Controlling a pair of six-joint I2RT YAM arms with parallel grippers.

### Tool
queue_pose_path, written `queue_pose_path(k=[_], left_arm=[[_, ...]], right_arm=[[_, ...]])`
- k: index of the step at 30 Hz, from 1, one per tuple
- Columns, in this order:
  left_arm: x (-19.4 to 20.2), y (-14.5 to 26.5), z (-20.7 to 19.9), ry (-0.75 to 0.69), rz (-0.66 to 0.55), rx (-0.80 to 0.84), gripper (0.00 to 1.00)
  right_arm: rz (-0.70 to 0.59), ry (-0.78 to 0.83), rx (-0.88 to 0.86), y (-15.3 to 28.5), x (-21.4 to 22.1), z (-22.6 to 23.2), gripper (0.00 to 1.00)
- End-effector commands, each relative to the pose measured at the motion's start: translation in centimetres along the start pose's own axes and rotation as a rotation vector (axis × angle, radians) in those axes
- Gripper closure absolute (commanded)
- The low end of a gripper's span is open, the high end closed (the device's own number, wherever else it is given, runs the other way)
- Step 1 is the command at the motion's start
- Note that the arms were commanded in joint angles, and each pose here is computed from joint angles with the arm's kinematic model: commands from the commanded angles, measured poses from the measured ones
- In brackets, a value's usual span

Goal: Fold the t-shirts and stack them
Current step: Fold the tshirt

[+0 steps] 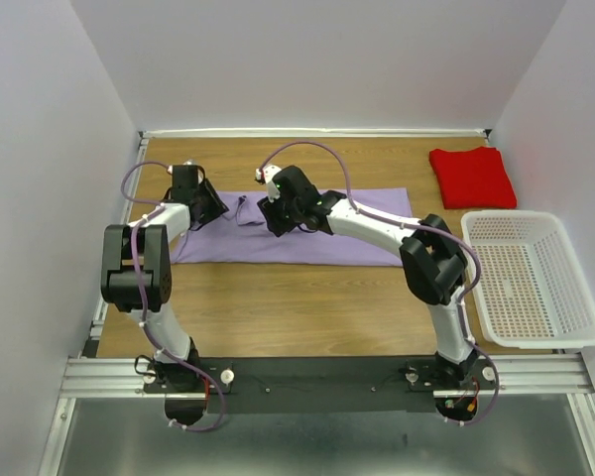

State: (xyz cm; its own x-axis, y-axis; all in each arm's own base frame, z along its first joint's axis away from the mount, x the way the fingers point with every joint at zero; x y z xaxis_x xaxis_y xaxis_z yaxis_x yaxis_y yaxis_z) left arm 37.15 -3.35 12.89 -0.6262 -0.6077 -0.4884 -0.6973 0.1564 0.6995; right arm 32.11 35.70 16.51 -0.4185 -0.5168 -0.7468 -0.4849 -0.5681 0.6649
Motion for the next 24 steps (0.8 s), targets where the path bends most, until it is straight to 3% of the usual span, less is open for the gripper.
queue_pose_path(k=[1,14,20,24], left_arm=[[0.6,-1.1,-0.8,-0.021,0.013,-0.003,0.56],[1.3,-2.2,-0.2,-0.037,0.030,-0.053,0.57],[1.2,-2.2,-0.2,-0.042,0.019,-0.062,0.73],[0.9,-2.2,-0.4,-0.057,0.011,-0.057,0.90]], right_arm=[[-0.047,0.040,-0.036,-1.4,-1.2,0.7,0.47],[-0.093,0.117,-0.081,-4.9,-3.0,2.3,0.48],[-0.097,0.146,-0.105,-6.5,-3.1,2.9,0.48],[-0.102,0.168,-0.110,-7.7,-3.1,3.3,0.48]])
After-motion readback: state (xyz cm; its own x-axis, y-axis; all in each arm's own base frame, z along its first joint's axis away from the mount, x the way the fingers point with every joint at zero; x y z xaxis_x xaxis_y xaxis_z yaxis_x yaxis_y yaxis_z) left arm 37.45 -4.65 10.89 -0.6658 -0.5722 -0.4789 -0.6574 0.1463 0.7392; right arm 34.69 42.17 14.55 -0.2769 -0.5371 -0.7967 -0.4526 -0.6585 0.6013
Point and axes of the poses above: each gripper's point midway between its finger pads, its own y axis back along the fingers, its own z axis along the line the jaws close on, x = y × z, the point moved 10 cm from there along y, back along the fingers, and after that the axes turned 5 degrees about y, right-handed, at the moved point
